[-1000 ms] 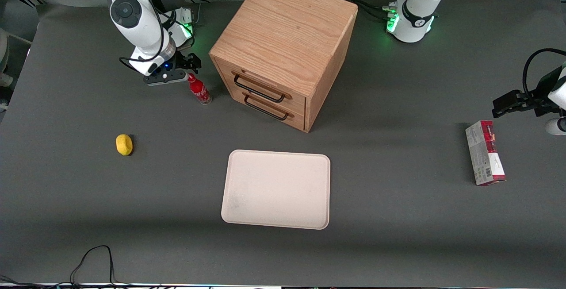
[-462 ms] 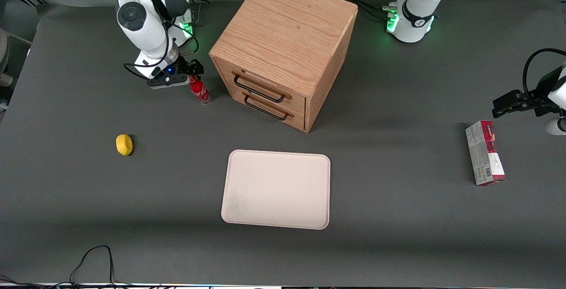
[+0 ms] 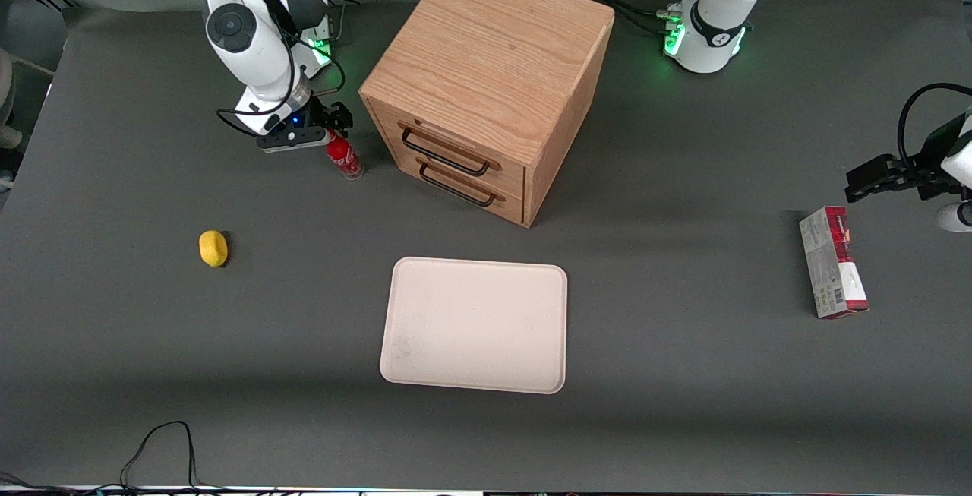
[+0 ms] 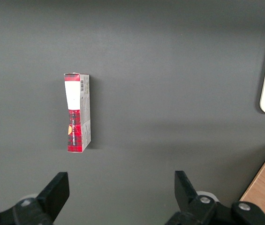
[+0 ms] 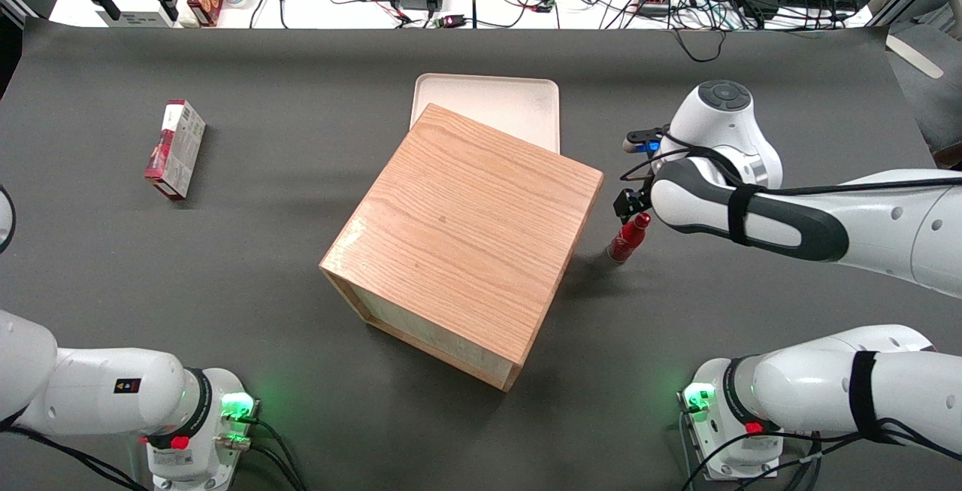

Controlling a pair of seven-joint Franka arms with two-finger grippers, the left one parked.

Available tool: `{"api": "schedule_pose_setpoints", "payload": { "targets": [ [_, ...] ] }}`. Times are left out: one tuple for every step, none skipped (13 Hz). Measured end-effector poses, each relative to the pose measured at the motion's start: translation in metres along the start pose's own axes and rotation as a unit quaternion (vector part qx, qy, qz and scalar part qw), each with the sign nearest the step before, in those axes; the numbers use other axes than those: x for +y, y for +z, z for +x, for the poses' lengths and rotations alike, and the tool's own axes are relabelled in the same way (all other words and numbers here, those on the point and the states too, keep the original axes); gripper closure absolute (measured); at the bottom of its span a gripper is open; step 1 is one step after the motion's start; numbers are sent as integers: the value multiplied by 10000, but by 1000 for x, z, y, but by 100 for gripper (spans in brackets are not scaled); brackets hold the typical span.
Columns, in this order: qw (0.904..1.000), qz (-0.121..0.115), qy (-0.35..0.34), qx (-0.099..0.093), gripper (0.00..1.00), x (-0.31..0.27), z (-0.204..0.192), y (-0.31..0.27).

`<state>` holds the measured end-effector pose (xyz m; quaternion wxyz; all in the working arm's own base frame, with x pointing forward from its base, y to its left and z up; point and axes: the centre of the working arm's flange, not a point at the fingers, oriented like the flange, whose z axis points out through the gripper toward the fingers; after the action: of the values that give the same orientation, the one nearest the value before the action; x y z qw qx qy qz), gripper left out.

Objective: Place coke bottle on tray
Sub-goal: 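Lower the right gripper around the bottle and close on it, then lift the bottle and carry it with the right gripper to the tray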

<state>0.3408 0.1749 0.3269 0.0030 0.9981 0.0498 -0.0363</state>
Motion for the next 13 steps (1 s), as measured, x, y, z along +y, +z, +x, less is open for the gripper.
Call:
{"api": "schedule_pose_setpoints", "payload": {
  "targets": [
    [10000,-1,15,-5,13,-1,0,1],
    [10000,-1,22,-7,23,-1,0,1],
    [10000,-1,26,-7,36,-1,0,1],
    [10000,0,29,-6,49,-1,0,1],
    [10000,0,41,-4,59,-1,0,1],
    [10000,4,73,0,69,-1,0,1],
    [10000,5,83,0,69,-1,0,1],
    [10000,6,88,0,69,-1,0,1],
    [10000,6,91,0,69,-1,0,1],
    [10000,6,92,0,69,-1,0,1],
    [10000,6,93,0,69,-1,0,1],
    [10000,6,95,-1,69,-1,0,1],
    [10000,4,98,-11,69,-1,0,1]
  ]
}}
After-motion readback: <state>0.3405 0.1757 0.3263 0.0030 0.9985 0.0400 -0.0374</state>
